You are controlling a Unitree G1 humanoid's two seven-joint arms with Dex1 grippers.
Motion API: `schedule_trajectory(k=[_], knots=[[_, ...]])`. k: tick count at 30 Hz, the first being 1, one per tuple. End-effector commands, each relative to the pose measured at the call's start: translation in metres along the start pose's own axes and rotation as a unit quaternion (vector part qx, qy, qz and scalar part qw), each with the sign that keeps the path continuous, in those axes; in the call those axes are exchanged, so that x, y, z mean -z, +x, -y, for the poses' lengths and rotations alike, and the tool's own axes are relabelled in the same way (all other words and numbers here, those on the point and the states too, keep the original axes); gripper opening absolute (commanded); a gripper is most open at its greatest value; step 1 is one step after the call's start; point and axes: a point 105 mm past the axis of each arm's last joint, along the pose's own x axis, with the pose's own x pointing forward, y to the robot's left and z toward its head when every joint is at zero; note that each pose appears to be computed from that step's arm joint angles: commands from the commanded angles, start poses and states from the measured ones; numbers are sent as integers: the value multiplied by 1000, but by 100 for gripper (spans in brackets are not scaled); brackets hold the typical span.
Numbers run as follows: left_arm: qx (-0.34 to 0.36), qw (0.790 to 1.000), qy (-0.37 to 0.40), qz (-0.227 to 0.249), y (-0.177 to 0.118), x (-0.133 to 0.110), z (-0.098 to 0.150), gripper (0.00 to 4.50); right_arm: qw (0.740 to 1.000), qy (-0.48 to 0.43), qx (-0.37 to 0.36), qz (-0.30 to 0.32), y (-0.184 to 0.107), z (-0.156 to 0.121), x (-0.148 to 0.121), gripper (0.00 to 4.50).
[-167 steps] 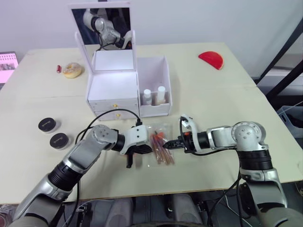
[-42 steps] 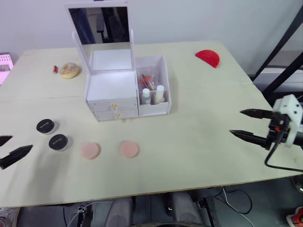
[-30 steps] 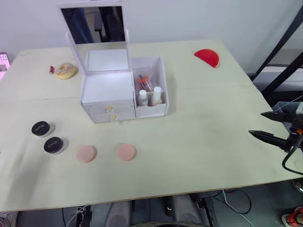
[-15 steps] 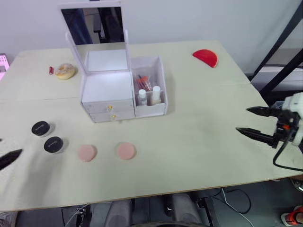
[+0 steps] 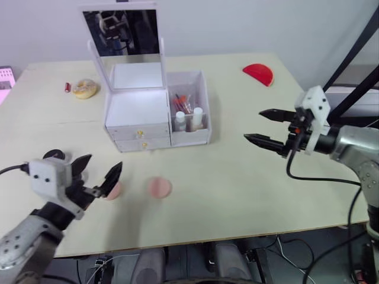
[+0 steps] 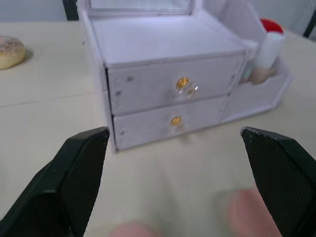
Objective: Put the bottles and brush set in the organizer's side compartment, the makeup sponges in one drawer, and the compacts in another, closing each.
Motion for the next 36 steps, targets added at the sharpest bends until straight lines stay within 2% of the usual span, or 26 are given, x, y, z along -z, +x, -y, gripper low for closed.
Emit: schedule_trajectory(k=[1,6,13,25,32,36], knots=[[-20,1000,14,10,5,-6,5,450,1000,-29,-8,5,4,-5,-8,445],[-28,999,15,-12,21,3,24,450,997,-57,-59,4,16,-26,-7,445],[-81,997,17,-2,35,6,30,450,997,-47,-60,6,23,-20,-11,445],[-64,998,10,22,87,13,64,450,996,-58,-69,-4,22,-19,-9,445],[-76,996,-10,49,98,17,79,450,996,-60,-69,-6,19,-18,-10,445],[-93,994,-12,59,102,16,77,450,996,-62,-69,-7,17,-18,-10,445]])
